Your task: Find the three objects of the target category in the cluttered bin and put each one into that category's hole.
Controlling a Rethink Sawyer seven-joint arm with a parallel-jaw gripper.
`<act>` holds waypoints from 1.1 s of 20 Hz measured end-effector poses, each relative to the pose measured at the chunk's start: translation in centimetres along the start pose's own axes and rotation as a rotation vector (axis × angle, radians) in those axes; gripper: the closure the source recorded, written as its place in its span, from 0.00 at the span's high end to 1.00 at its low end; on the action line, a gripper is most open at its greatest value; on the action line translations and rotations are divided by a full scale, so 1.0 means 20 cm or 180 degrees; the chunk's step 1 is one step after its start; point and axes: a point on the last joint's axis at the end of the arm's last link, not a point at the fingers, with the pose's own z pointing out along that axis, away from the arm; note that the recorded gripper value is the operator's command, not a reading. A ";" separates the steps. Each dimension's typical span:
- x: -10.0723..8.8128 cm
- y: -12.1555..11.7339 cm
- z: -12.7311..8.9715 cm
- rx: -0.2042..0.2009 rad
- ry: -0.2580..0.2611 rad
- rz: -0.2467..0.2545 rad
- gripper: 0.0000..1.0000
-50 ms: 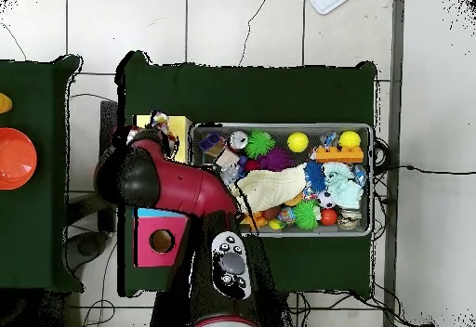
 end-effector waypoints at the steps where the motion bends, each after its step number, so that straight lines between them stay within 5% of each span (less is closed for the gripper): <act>1: 0.01 0.00 0.01 0.0004 0.0015 -0.0001 0.00; 9: 0.15 -0.05 0.05 0.0060 0.0187 0.0017 0.00; 22: 0.15 -0.05 0.05 0.0059 0.0206 0.0106 0.00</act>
